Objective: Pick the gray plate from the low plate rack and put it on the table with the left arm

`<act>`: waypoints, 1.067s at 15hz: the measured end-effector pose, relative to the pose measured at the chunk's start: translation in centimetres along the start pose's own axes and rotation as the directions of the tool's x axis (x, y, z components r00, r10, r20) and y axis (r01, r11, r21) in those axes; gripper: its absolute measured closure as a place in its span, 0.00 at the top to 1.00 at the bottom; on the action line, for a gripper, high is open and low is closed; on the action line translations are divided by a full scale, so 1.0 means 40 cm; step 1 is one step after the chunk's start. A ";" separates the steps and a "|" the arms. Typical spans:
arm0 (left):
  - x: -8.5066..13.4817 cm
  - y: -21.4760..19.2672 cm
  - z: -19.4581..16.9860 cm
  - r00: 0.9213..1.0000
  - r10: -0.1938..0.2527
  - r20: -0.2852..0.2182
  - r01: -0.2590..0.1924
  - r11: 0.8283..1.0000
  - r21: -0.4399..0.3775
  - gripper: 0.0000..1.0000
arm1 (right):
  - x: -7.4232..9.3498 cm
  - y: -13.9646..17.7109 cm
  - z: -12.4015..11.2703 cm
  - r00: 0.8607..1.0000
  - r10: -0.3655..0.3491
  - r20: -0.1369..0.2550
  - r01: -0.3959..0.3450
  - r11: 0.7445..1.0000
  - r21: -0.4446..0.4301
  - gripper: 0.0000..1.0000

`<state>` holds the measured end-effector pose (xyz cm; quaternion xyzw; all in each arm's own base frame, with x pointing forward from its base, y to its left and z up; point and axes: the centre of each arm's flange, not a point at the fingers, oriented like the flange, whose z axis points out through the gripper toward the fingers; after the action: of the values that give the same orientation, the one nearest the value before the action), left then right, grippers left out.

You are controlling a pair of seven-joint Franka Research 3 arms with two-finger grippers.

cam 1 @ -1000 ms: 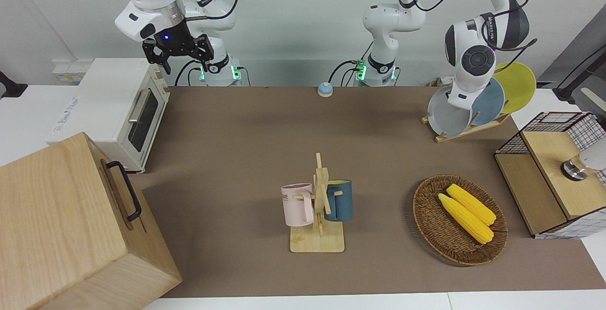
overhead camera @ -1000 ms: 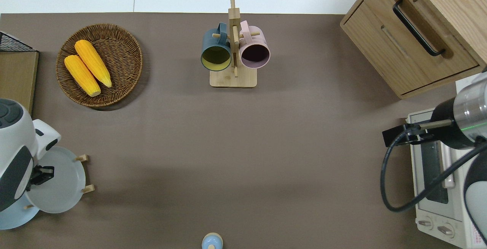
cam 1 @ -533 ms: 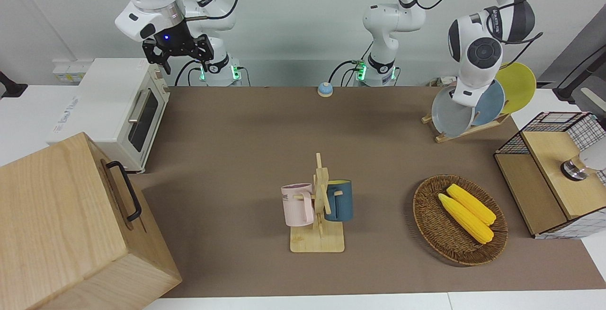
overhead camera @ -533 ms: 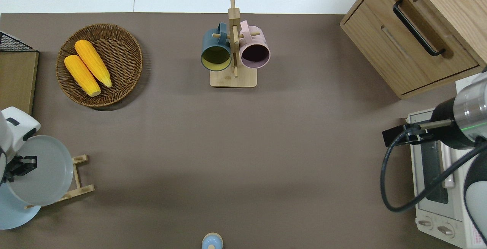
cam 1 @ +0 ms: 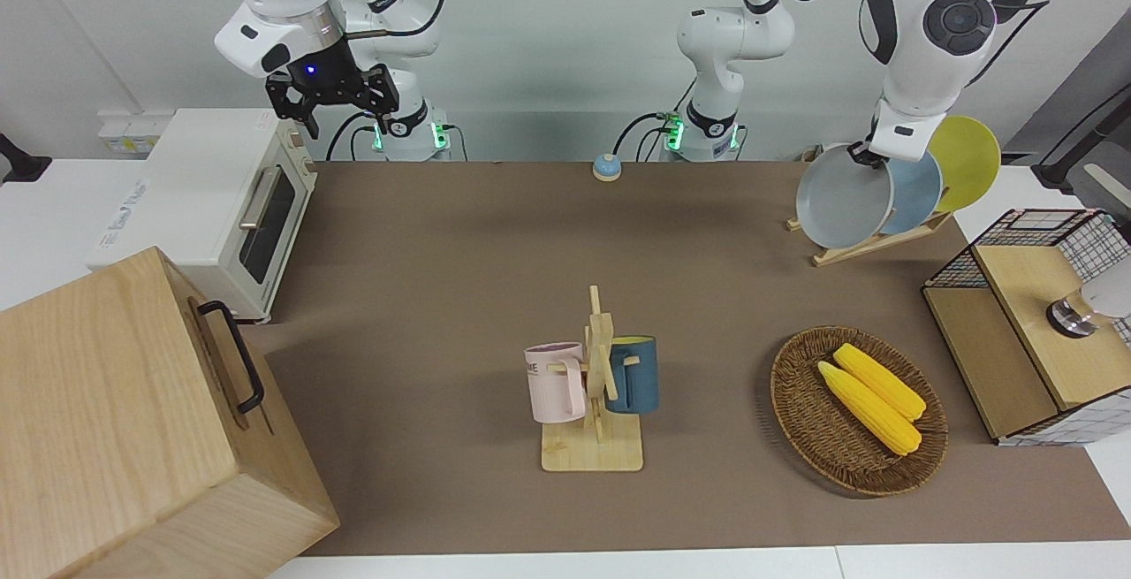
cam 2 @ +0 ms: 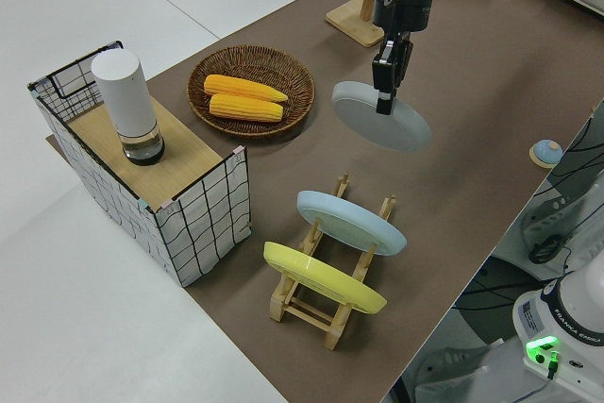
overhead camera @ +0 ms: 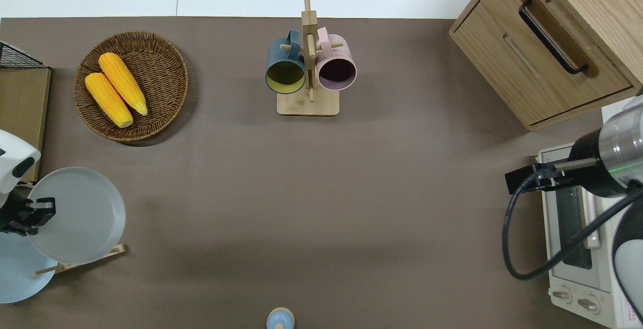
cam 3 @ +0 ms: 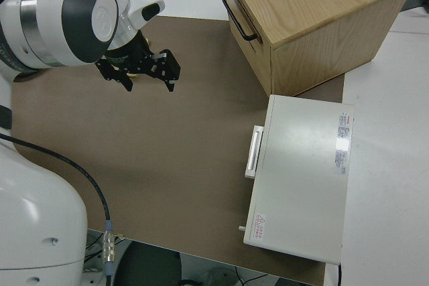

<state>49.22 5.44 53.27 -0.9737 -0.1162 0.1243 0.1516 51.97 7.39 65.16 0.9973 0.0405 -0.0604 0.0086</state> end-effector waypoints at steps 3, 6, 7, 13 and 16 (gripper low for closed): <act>-0.005 0.069 0.002 1.000 0.021 0.020 -0.016 0.981 -0.194 0.10 | 0.000 0.000 0.000 1.000 0.000 0.000 0.000 1.000 0.000 0.99; -0.007 0.165 0.082 0.999 0.053 0.013 -0.047 0.960 -0.276 0.10 | 0.000 0.000 0.000 1.000 0.000 0.000 0.000 1.000 0.000 0.99; -0.011 0.208 0.124 0.998 0.065 -0.004 -0.064 0.959 -0.276 0.10 | 0.000 0.000 0.000 1.000 0.000 0.000 0.000 1.000 0.000 0.99; -0.040 0.290 0.226 0.998 0.053 -0.020 -0.056 0.964 -0.261 0.15 | 0.000 0.000 0.000 1.000 0.000 0.000 0.000 1.000 0.000 0.99; -0.045 0.275 0.212 0.999 0.042 -0.033 -0.049 0.963 -0.265 0.48 | 0.000 0.000 0.000 1.000 0.000 0.000 0.000 1.000 0.000 0.99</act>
<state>47.26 -2.97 42.25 -0.9892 -0.1074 0.0978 0.0186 51.97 7.39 65.15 0.9973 0.0405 -0.0604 0.0086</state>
